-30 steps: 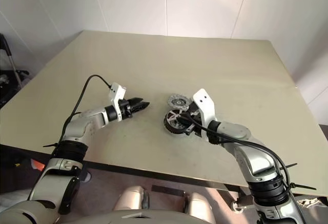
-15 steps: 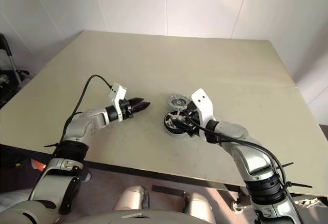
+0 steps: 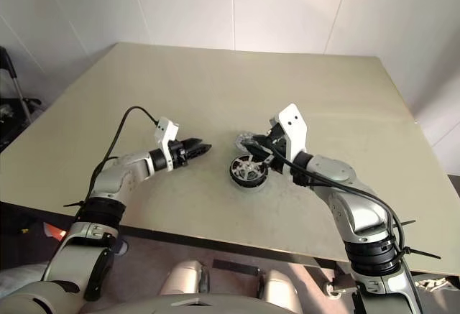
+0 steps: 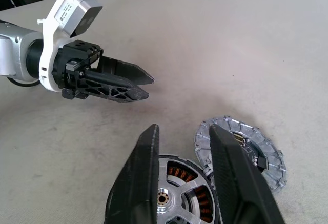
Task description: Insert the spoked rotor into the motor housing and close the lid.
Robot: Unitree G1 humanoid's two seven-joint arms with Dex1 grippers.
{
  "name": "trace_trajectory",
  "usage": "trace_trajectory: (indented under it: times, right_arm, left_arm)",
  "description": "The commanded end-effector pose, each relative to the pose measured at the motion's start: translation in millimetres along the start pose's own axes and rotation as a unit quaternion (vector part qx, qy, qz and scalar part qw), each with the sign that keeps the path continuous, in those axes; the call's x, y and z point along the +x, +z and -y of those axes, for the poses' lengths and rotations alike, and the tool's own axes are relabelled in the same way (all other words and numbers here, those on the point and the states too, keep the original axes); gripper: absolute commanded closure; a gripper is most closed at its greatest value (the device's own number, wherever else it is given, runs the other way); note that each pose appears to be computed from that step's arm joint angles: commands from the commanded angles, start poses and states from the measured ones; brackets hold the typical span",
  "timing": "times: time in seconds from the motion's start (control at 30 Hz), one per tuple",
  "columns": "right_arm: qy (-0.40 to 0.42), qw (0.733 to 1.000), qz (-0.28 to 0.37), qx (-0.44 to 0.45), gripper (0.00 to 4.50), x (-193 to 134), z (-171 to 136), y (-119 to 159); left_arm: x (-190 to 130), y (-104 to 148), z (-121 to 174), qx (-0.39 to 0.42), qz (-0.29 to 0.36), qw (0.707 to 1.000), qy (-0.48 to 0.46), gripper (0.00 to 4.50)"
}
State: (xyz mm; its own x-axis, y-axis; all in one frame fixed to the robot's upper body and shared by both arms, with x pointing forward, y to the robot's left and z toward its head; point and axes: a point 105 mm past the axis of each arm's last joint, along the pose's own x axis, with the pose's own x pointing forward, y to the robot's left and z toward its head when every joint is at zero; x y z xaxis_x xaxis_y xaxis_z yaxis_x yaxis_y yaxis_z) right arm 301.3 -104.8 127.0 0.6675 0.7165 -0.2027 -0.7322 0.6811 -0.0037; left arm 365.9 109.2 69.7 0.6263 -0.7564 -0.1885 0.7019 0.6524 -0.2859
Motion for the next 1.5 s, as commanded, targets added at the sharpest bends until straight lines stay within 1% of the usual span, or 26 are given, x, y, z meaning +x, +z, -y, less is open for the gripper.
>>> trace_trajectory:
  times: [0.03, 0.07, 0.2, 0.3, 0.5, 0.77, 1.0, 1.07, 1.17, 1.23, 1.5]
  right_arm:
    - [0.004, 1.000, -0.008, 0.009, 3.85, 1.3, -4.1, -10.4]
    - [0.004, 1.000, -0.013, 0.013, 3.85, 1.7, -4.5, -14.5]
    - [-0.004, 0.997, -0.064, 0.050, 3.85, 3.4, -2.7, -56.9]
    - [-0.013, 0.996, -0.069, 0.056, 3.85, 4.7, 0.0, -64.1]
    - [-0.014, 0.997, -0.059, 0.052, 3.85, 6.8, 2.4, -61.8]
    - [0.005, 1.000, -0.005, 0.012, 3.85, 3.2, -0.8, -24.5]
    - [0.018, 1.000, -0.015, -0.003, 3.85, 2.8, -7.6, -22.8]
    - [0.033, 0.999, -0.015, -0.003, 3.85, 1.6, -12.4, -21.4]
    - [0.036, 0.999, -0.025, -0.005, 3.24, 0.9, -14.0, -24.5]
    - [0.029, 0.999, -0.032, -0.009, 2.63, 2.0, -12.0, -27.4]
    - [0.030, 0.999, -0.044, -0.004, 2.63, 3.5, -10.2, -32.1]
  left_arm:
    - [-0.8, 10.0, -0.4, 0.016, 0.010, 1.000, 0.000, 1.86]
    - [-0.8, 10.0, -0.5, 0.016, 0.010, 1.000, 0.000, 1.86]
    - [-1.2, 10.2, -1.0, 0.018, 0.009, 1.000, 0.000, 1.86]
    - [-3.4, 10.9, -2.4, 0.020, 0.007, 1.000, 0.001, 1.86]
    - [-4.3, 12.1, -3.9, 0.022, 0.005, 1.000, 0.002, 1.86]
    - [-1.2, 11.0, -1.0, 0.022, 0.005, 1.000, -0.004, 1.86]
    - [0.5, 10.3, -0.2, 0.020, 0.004, 1.000, -0.006, 1.86]
    - [0.1, 9.5, 0.0, 0.019, 0.003, 1.000, -0.006, 1.86]
    - [-0.9, 8.8, -0.4, 0.019, 0.002, 1.000, -0.005, 1.86]
    - [-1.4, 9.0, -1.0, 0.018, 0.003, 1.000, -0.004, 1.86]
    - [-1.6, 8.6, -1.2, 0.017, 0.006, 1.000, 0.000, 1.86]
